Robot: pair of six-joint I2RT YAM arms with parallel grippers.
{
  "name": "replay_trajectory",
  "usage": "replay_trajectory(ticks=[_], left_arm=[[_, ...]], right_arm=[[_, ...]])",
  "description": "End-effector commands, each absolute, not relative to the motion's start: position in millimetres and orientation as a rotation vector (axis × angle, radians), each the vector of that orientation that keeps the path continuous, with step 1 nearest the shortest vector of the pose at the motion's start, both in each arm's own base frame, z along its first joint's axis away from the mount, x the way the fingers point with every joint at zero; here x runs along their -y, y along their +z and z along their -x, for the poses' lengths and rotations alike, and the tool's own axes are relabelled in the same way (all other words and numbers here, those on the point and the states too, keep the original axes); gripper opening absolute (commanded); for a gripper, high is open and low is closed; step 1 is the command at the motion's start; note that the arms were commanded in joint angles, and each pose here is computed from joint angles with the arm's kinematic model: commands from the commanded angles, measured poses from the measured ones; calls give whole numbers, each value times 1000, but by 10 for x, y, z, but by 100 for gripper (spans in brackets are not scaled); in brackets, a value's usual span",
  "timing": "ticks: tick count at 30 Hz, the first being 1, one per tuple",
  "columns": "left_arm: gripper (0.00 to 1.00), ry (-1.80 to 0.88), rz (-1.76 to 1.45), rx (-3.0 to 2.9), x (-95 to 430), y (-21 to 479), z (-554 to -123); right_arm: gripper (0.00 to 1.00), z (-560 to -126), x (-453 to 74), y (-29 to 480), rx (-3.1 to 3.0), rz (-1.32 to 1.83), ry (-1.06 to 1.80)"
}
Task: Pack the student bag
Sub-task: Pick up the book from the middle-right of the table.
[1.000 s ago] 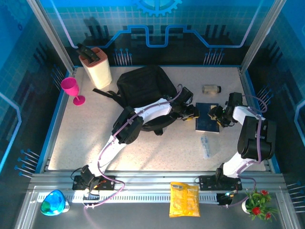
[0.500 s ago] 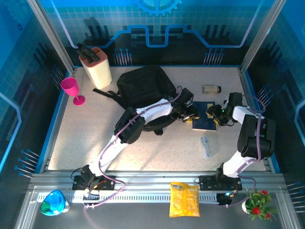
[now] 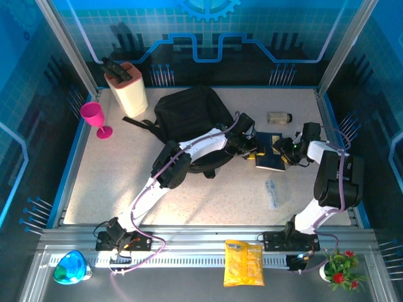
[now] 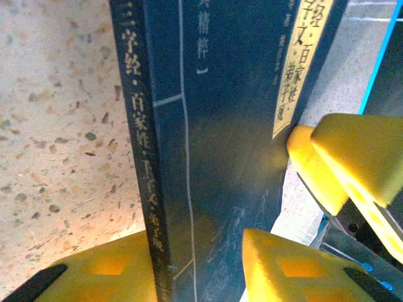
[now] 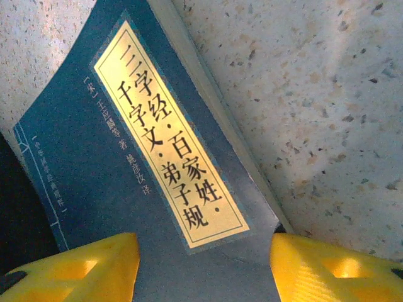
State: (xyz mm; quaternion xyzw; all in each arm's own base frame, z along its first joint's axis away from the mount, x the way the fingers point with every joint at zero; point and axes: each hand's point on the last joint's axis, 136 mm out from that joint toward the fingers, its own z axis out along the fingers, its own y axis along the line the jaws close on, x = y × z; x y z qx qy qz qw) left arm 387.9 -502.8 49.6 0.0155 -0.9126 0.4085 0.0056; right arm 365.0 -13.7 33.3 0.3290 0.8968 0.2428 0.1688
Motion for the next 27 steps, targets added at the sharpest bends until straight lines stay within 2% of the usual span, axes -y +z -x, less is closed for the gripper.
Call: replay_trajectory(ticks=[1,7,11,16,22,27], left_arm=[[36,1544,182,2798,5272,1163,-3764],[29,1433,91,2811,5211,840,-3764],[20,1443,94,2819,5204,903,-3779],[7,1488,128,2906,5038,1273,-3902],[4,1594,118,3010,4670,1823,-3998],[4,1673,-59,3087,4132,2071,-4144]], right_arm=[[58,-3285,-90,15,-2686,-1044,787],[57,-3292,-160,57,-2680,-1022,828],[57,-3314,-190,131,-2654,-1004,862],[59,-3409,-172,373,-2564,-958,895],[69,-3565,-258,942,-2326,-865,1056],[77,-3630,-398,1406,-2145,-813,1226]])
